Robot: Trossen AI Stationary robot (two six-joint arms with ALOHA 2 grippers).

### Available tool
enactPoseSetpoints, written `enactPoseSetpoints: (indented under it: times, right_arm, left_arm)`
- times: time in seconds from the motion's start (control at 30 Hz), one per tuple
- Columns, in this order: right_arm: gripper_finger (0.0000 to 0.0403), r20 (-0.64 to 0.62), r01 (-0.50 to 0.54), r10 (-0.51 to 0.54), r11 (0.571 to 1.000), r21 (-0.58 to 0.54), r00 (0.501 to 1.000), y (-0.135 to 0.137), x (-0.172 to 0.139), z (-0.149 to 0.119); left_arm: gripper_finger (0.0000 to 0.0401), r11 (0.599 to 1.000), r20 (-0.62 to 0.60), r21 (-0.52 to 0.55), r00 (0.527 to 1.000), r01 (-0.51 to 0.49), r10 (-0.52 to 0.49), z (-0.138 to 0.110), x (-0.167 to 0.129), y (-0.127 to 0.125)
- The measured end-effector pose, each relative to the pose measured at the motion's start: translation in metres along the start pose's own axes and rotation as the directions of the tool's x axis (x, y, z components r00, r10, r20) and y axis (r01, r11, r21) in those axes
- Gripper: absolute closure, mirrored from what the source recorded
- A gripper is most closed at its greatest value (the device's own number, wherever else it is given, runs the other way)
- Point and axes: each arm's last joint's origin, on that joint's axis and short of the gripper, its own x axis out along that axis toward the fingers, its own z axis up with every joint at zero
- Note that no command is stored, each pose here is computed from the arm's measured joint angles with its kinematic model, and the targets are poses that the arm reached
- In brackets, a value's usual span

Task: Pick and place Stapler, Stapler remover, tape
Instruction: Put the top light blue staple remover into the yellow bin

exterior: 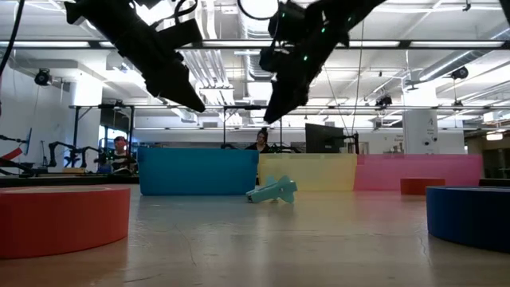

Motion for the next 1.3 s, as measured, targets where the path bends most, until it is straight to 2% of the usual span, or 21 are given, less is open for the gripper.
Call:
enactPoseSetpoints:
  times: [0.13, 0.37, 0.63, 0.77, 0.93, 1.3]
  right_arm:
    - [0.026, -0.037, -0.057, 0.055, 0.997, -0.058, 0.998, 0.035, -0.01, -0.01]
    - [0.0247, -0.103, -0.132, 0.121, 0.986, -0.107, 0.987, 0.093, -0.01, -0.038]
    - [0.0249, -0.066, -0.217, 0.207, 0.936, -0.277, 0.976, 0.142, 0.006, -0.068]
    - [0.025, -0.007, -0.234, 0.244, 0.918, -0.321, 0.97, 0.154, 0.012, -0.078]
    - [0.0251, 0.111, -0.239, 0.284, 0.921, -0.306, 0.952, 0.156, 0.019, -0.086]
    - [0.0248, 0.041, -0.281, 0.302, 0.923, -0.263, 0.952, 0.159, 0.037, -0.111]
  left_arm:
    - [0.0348, 0.998, 0.001, -0.031, 0.998, 0.059, -0.059, 0.0, 0.0, -0.002]
    - [0.0348, 0.966, 0.021, -0.071, 0.969, 0.249, -0.248, 0.002, -0.001, -0.007]
    - [0.0348, 0.959, 0.065, -0.102, 0.963, 0.266, -0.26, 0.007, -0.001, -0.008]
    - [0.0348, 0.959, 0.066, -0.103, 0.963, 0.266, -0.26, 0.007, -0.001, -0.008]
    - [0.0348, 0.958, 0.076, -0.103, 0.963, 0.267, -0.26, 0.008, -0.002, -0.008]
    - [0.0348, 0.958, 0.091, -0.102, 0.962, 0.268, -0.259, 0.009, -0.002, -0.008]
